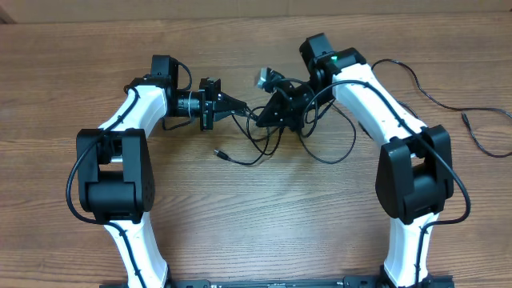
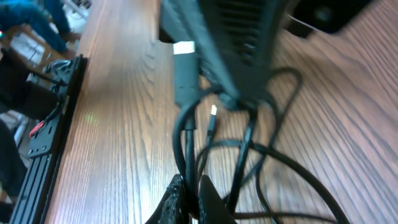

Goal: Untangle cables

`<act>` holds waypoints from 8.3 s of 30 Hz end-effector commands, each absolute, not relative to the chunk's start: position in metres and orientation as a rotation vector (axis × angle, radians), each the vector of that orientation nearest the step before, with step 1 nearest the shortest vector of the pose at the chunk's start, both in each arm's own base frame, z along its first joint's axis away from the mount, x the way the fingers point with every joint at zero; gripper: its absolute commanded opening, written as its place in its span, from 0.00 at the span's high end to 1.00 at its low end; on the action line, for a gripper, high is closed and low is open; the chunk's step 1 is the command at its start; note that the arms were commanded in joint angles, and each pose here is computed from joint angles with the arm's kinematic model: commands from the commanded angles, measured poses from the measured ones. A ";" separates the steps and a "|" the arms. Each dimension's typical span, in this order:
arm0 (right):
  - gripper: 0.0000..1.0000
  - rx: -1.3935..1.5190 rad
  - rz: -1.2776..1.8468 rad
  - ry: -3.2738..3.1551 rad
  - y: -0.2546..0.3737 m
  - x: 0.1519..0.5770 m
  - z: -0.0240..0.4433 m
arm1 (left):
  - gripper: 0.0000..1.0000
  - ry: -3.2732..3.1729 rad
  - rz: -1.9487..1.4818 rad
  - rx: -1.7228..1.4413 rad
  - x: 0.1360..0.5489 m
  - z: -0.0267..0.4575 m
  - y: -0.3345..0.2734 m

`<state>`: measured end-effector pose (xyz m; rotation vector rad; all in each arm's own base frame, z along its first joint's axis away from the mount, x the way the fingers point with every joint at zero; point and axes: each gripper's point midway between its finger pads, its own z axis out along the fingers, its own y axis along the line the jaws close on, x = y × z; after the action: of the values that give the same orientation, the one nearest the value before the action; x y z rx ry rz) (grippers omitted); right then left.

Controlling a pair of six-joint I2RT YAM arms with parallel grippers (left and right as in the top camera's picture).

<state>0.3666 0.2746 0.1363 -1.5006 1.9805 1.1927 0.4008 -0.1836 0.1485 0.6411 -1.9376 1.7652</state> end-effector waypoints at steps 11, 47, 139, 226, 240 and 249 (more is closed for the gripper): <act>0.96 -1.216 1.125 2.273 0.238 0.390 0.139 | 0.96 -1.959 1.836 0.563 0.401 0.152 -0.182; 0.96 -1.282 1.457 1.871 0.268 0.368 0.188 | 0.43 -1.929 1.700 0.762 0.408 0.140 -0.173; 0.96 -0.841 0.838 2.570 0.256 0.421 0.111 | 0.94 -2.086 1.707 0.702 0.410 0.127 -0.170; 0.38 -0.280 0.803 2.925 0.229 0.381 0.018 | 0.96 -3.085 0.543 0.097 0.397 0.052 -0.153; 0.46 -0.417 1.119 2.860 0.257 0.377 0.079 | 0.92 -3.093 0.674 -0.055 0.405 0.058 -0.146; 0.36 -0.365 0.905 2.965 0.232 0.375 0.063 | 0.37 -3.041 0.906 -0.276 0.399 0.120 -0.136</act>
<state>0.3658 0.2410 0.0538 -0.3600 2.9930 0.9883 0.3853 -0.1309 0.0769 -0.0434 -2.9588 0.7541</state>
